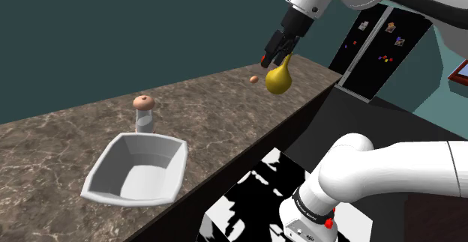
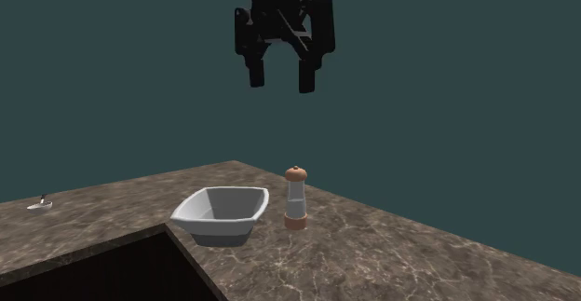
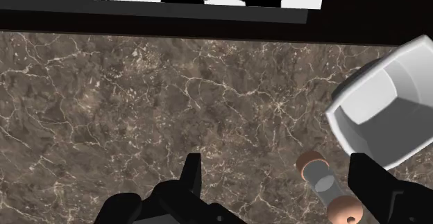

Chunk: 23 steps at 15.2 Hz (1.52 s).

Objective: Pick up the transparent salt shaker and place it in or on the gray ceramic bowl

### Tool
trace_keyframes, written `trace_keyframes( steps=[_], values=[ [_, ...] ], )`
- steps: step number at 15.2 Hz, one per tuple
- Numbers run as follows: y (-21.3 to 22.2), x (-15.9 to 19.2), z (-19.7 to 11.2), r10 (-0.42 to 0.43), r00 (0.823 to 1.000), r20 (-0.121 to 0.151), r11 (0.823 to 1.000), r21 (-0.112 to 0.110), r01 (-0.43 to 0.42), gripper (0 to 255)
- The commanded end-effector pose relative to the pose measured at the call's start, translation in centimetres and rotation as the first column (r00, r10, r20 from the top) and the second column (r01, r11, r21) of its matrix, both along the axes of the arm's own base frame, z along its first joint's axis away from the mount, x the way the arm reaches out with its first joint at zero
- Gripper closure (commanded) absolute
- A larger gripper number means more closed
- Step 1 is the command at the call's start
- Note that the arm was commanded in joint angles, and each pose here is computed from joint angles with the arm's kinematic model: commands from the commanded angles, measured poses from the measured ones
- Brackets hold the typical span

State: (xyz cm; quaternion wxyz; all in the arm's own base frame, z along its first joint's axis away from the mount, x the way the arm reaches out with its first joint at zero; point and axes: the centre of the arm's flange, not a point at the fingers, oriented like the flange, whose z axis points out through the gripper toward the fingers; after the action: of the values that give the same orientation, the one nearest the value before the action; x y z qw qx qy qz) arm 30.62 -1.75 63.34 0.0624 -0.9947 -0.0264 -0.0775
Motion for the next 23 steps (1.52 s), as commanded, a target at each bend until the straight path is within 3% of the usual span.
trace_keyframes(
  steps=[1,23],
  values=[
    [0.0,0.0,0.0,0.0,1.0,0.0,1.0,0.0,0.0,0],
    [21.0,16.1,-13.8,-0.092,0.992,0.085,0.987,-0.125,0.102,0]
  ],
)
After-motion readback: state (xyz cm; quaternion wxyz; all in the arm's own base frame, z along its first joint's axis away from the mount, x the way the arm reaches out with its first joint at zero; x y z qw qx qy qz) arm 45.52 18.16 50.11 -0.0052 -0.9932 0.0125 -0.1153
